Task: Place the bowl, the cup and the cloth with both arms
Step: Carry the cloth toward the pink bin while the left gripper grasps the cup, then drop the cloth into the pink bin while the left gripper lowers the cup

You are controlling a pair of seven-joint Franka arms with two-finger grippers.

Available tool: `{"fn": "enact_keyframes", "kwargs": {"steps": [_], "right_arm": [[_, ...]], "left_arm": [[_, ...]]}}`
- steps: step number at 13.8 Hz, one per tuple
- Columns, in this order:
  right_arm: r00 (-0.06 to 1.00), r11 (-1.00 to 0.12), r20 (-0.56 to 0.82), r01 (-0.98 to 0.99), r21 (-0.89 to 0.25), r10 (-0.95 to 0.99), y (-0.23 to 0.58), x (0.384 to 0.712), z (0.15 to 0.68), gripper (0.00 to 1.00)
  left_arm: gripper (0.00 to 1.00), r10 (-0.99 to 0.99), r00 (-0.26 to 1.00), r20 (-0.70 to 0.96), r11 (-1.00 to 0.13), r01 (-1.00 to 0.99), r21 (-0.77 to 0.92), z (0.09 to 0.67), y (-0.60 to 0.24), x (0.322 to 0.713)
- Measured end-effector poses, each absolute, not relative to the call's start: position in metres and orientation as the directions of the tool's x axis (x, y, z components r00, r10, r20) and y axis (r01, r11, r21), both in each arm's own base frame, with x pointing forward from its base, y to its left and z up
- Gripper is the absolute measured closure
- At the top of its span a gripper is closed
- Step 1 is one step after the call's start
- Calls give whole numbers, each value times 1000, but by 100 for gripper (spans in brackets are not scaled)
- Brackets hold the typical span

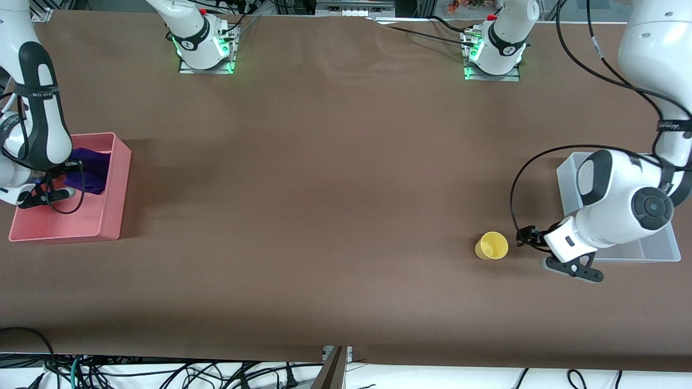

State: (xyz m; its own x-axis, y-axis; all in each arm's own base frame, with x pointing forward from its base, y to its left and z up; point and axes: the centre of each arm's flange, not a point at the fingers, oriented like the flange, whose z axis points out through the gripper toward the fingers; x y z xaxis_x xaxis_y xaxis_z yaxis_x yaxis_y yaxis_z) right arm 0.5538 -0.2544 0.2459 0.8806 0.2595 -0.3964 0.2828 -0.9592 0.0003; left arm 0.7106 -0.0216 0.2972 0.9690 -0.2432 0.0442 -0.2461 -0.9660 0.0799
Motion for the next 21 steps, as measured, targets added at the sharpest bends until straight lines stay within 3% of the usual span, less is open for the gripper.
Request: {"fn": "enact_keyframes", "kwargs": {"steps": [4, 5, 12, 13, 16, 18, 21], "right_arm": [[878, -960, -403, 280, -7, 259, -270, 544, 224, 95], [875, -960, -409, 280, -10, 260, -270, 542, 217, 95], [868, -958, -421, 286, -14, 265, -271, 536, 190, 95], [871, -958, -415, 288, -9, 265, -271, 536, 189, 95], [872, -959, -413, 283, -14, 264, -270, 533, 184, 95], [874, -960, -410, 281, -14, 262, -270, 534, 184, 80], [903, -971, -361, 240, -24, 232, -271, 545, 205, 48]], "left_arm": [[10, -233, 972, 28, -965, -235, 119, 249, -37, 711], [17, -234, 972, 24, -964, -235, 128, 238, -42, 711], [91, -228, 973, 22, -964, -229, 139, 220, -43, 713], [97, -225, 974, 27, -964, -227, 138, 222, -42, 715], [96, -216, 976, 32, -967, -219, 131, 236, -35, 720], [96, -223, 975, -18, -969, -219, 117, 262, -31, 717], [96, -233, 962, -144, -972, -226, 64, 318, -15, 699]]}}
